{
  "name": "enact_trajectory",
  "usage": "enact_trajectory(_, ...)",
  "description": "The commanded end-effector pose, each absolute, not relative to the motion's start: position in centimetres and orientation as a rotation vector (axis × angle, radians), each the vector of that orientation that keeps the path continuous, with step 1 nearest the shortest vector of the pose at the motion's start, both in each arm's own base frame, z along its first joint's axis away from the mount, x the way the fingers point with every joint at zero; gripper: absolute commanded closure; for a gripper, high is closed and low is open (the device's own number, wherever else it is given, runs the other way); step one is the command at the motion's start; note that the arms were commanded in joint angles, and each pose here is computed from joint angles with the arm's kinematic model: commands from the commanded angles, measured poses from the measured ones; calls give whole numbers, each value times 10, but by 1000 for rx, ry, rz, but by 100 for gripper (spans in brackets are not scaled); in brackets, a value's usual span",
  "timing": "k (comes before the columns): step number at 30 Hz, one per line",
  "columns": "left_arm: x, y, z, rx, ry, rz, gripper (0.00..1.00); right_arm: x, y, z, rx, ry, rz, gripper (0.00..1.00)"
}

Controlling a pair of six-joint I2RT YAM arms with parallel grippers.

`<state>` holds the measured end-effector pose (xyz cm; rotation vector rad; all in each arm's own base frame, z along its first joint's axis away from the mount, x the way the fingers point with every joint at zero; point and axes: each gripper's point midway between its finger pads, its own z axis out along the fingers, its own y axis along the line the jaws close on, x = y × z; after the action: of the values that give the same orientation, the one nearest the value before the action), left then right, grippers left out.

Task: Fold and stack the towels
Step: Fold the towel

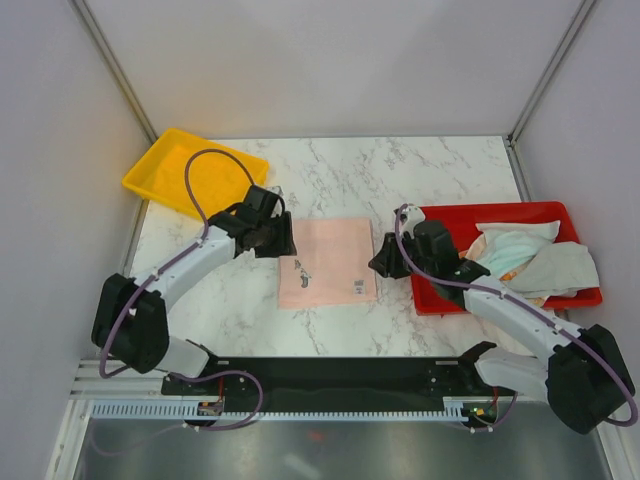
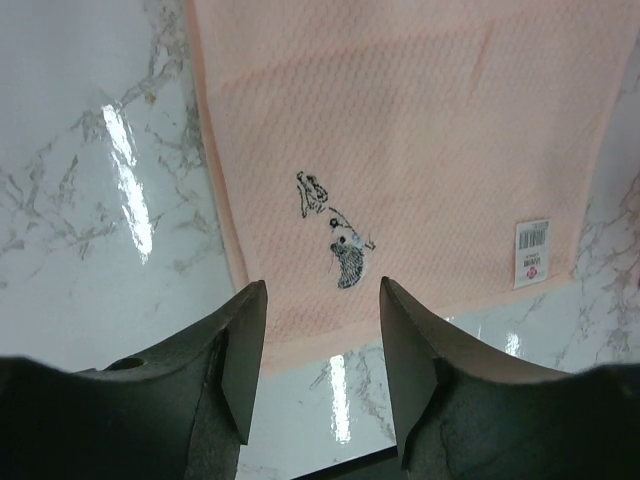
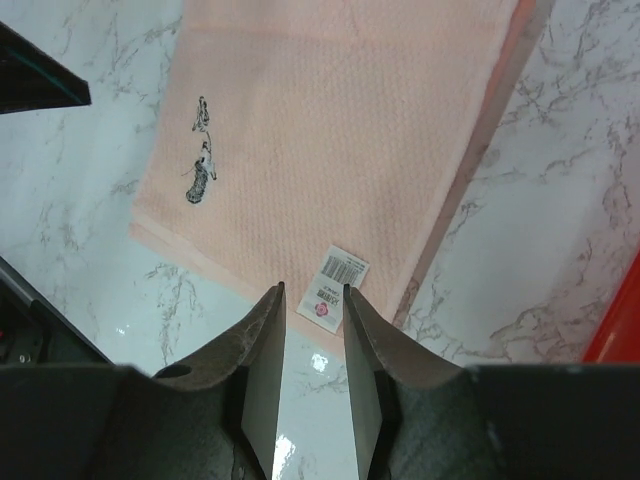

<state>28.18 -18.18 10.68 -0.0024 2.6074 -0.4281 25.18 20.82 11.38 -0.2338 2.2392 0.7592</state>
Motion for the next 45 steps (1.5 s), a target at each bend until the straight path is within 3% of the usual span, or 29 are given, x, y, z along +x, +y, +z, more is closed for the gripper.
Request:
enact_trajectory(1, 299, -181, 92, -80, 2652, -361, 44, 258, 220, 115, -246, 2266, 786, 63)
enact_trajectory(15, 415, -185, 73, -72, 2612, -444, 52, 244, 223, 59, -212, 2355, 780, 72)
enact_trajectory(19, 432, -186, 62, -71, 2623, -457, 59, 243, 227, 55, -214, 2342, 779, 75)
enact_trajectory(27, 443, -176, 31, -93, 2667, -418, 63, 241, 226, 34, -188, 2396, 722, 78)
enact_trajectory(35, 466, -179, 44, -80, 2631, -532, 68, 234, 215, 26, -109, 2416, 671, 79)
enact_trajectory(40, 452, -185, 88, -60, 2602, -611, 55, 238, 226, 45, -103, 2386, 714, 79)
enact_trajectory(45, 404, -144, 113, -184, 2618, -366, 53, 249, 230, 75, -76, 2343, 712, 77)
